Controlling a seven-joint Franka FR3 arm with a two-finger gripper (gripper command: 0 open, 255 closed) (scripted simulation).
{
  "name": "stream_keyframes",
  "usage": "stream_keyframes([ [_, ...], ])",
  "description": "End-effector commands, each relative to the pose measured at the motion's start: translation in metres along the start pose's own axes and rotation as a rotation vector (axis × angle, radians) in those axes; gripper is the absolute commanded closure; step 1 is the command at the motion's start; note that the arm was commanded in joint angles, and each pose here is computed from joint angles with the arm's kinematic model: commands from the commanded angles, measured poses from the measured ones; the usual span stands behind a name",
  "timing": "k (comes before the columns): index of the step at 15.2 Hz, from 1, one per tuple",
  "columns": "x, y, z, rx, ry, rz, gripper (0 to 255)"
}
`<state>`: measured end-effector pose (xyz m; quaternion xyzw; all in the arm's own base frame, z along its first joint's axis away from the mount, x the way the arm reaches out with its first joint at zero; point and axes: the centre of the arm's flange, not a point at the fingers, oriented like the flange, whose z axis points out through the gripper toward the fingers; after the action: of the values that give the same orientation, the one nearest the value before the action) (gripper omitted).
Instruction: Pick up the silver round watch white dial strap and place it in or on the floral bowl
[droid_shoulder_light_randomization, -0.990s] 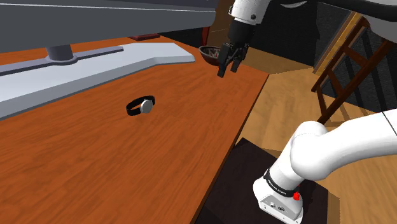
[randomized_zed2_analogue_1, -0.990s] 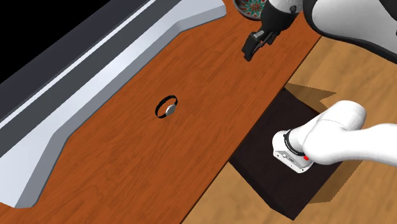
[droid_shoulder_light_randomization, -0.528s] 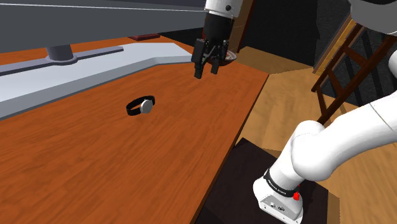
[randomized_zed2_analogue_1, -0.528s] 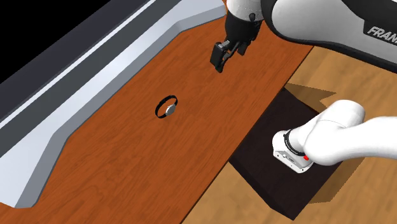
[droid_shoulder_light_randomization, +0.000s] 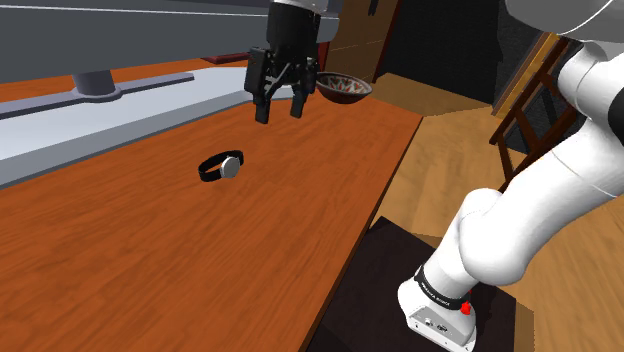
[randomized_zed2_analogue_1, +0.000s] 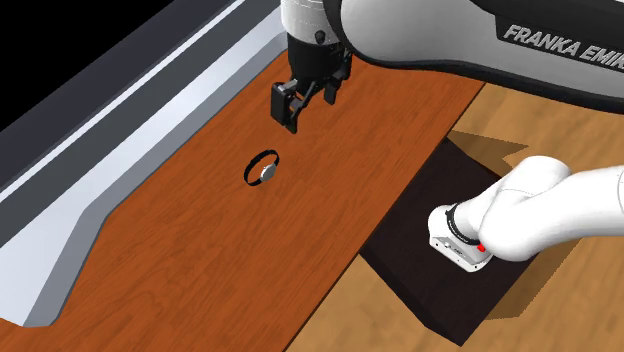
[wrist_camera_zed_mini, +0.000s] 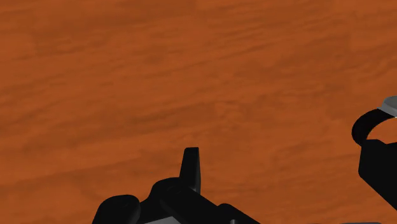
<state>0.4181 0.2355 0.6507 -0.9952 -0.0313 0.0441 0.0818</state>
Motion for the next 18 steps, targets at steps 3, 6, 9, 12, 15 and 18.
stream_keyframes([
  [3, 0.017, -0.047, 0.000, 0.035, -0.030, -0.022, 0],
  [6, 0.024, -0.068, 0.005, 0.049, -0.043, -0.031, 0],
  [9, 0.024, -0.069, 0.021, 0.049, -0.043, -0.031, 0],
  [12, 0.023, -0.070, 0.037, 0.049, -0.043, -0.031, 0],
  [15, 0.023, -0.070, 0.040, 0.049, -0.043, -0.031, 0],
  [18, 0.023, -0.070, 0.040, 0.049, -0.043, -0.031, 0],
])
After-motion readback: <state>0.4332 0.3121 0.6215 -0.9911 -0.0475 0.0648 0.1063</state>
